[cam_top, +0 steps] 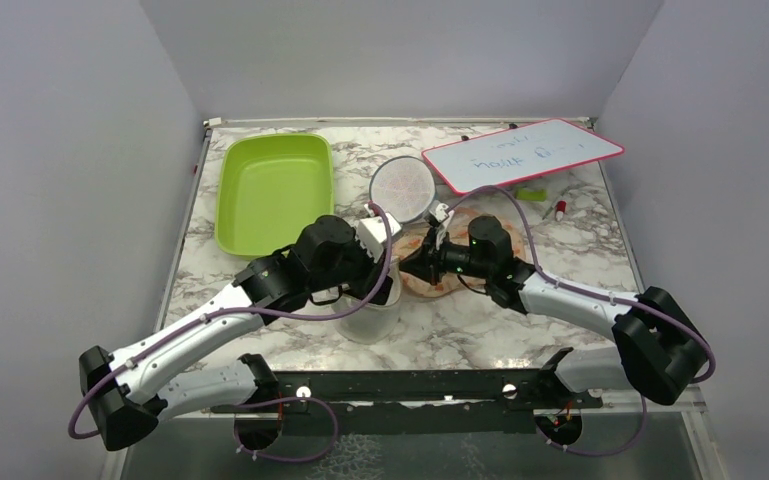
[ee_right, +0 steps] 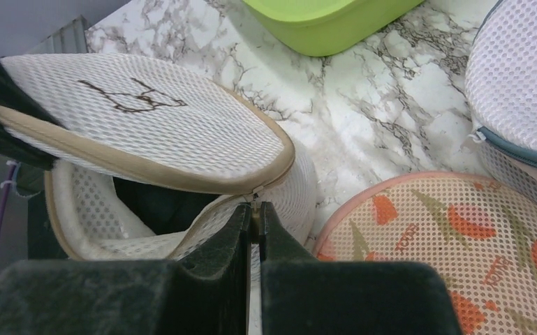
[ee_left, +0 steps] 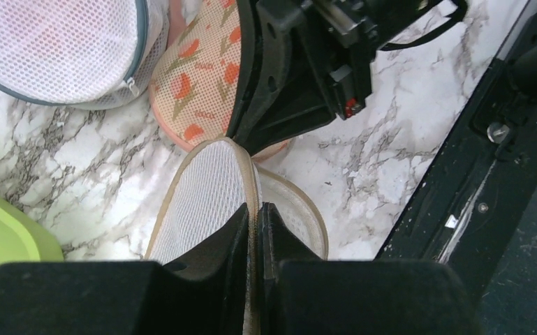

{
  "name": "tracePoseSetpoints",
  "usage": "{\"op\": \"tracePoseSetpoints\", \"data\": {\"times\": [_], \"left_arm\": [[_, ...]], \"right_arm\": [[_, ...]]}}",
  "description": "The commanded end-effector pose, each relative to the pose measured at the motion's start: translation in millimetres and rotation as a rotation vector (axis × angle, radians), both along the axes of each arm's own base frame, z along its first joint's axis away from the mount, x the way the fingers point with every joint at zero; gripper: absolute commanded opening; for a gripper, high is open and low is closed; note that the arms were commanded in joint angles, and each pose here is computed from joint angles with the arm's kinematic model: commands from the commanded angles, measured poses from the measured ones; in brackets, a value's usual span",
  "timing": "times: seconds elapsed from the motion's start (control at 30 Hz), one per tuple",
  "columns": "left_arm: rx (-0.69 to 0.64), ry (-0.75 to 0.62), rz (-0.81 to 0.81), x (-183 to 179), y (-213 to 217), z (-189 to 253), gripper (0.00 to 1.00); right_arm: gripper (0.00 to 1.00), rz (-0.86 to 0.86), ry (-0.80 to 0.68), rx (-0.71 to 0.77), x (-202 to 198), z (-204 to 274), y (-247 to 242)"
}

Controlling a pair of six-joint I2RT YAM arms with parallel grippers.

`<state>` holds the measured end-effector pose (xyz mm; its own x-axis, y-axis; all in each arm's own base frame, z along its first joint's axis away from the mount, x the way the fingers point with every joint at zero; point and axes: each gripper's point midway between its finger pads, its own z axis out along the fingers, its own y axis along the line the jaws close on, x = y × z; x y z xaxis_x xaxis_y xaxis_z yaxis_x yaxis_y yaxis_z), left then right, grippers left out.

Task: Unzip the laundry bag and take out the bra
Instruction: Unzip the laundry bag at the center of the board.

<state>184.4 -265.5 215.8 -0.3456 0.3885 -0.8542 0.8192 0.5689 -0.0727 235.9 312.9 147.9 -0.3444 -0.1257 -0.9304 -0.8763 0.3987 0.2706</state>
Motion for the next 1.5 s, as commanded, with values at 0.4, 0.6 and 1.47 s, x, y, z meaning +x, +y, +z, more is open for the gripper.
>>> {"op": "tracePoseSetpoints", "data": {"times": [0.4, 0.6, 1.47], "left_arm": [[-0.117, -0.035, 0.030, -7.6, 7.6, 24.1, 0.33], [-0.069, 0.026, 0.069, 2.0, -0.6, 9.0, 0.59], [0.177, -0.052, 0.186, 24.4, -12.6, -22.3, 0.68]], "right_arm": [[0.01, -0.052, -0.081, -0.039, 18.4, 21.8, -2.7], [0.01, 0.085, -0.062, -0.034, -4.3, 27.4, 4.4], [0.01, 0.104, 0.002, -0.016, -12.2, 40.6, 7.7]]}}
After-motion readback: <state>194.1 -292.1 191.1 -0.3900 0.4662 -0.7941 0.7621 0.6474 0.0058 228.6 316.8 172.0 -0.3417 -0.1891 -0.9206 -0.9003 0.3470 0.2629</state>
